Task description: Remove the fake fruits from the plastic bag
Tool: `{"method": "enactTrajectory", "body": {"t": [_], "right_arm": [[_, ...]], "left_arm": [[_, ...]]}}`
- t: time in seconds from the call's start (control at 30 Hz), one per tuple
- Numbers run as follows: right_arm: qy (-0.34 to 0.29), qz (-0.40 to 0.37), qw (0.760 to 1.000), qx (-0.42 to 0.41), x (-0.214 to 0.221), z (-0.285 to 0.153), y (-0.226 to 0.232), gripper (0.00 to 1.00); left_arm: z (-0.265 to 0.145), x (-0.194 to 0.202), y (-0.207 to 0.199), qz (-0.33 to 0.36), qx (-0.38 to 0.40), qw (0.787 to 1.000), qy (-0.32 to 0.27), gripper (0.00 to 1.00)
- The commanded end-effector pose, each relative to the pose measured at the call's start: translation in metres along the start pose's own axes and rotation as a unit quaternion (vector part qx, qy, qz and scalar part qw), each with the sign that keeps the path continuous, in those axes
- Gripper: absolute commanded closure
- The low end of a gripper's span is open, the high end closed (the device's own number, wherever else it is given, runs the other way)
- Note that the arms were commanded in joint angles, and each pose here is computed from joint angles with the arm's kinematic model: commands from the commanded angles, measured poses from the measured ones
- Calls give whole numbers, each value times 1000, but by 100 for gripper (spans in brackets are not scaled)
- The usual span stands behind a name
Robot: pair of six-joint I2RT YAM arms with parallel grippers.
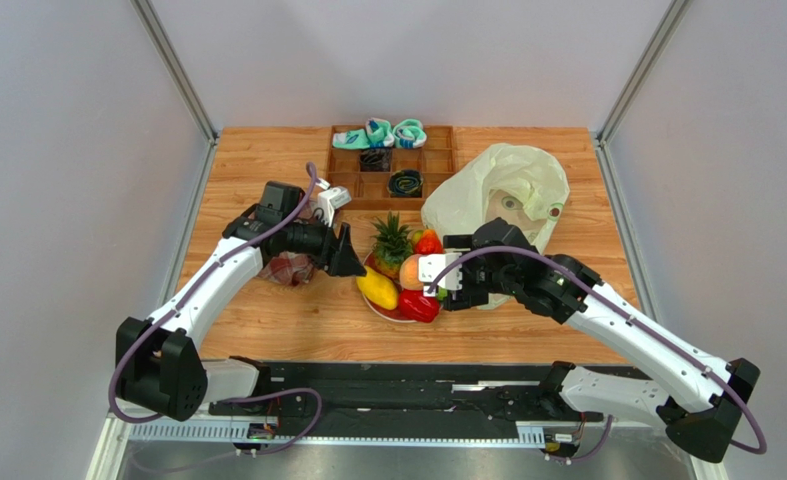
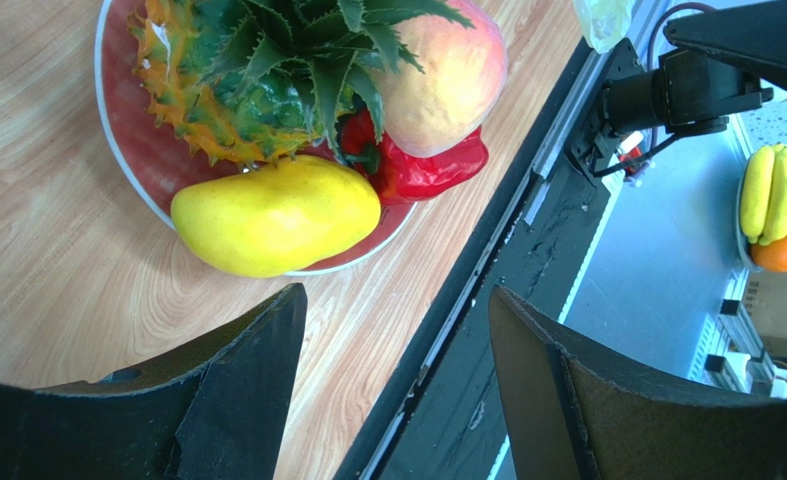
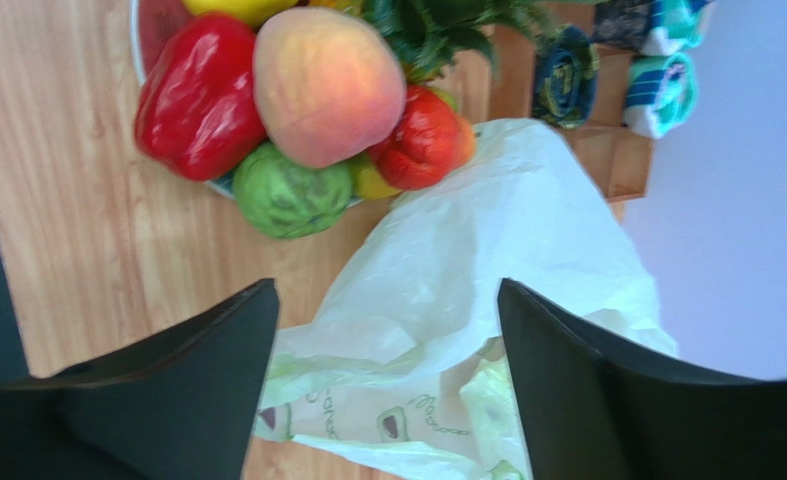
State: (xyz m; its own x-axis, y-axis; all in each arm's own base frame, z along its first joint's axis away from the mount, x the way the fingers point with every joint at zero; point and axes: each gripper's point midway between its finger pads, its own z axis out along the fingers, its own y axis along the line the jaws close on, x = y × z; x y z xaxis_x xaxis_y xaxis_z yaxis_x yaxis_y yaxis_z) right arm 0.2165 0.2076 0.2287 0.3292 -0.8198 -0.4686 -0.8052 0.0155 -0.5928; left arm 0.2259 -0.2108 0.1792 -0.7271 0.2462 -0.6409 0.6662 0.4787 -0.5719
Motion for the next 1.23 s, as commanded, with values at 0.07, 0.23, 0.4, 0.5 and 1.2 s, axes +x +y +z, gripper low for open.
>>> {"method": "enactTrajectory", "body": {"t": [0.07,0.23,0.4,0.5,1.2], "right_arm": [[94,119,984,-91,81,32,32,48],[194,348,917,1,204,58,-58,61],[185,547,805,136,279,22,-172,62],[165,557,795,174,270,-7,-180,56],[45,599,794,91,148,-18,-43,0]], "left_arm": [[-2,-24,0,34,3,999,-19,24],[-2,-33,0,37,0,999,-20,24],[-6,-41,1,56,-9,998,-21,24],[-10,-41,2,65,-22,997,-22,24],[-97,-53,139,49,-383,922,-36,1]]}}
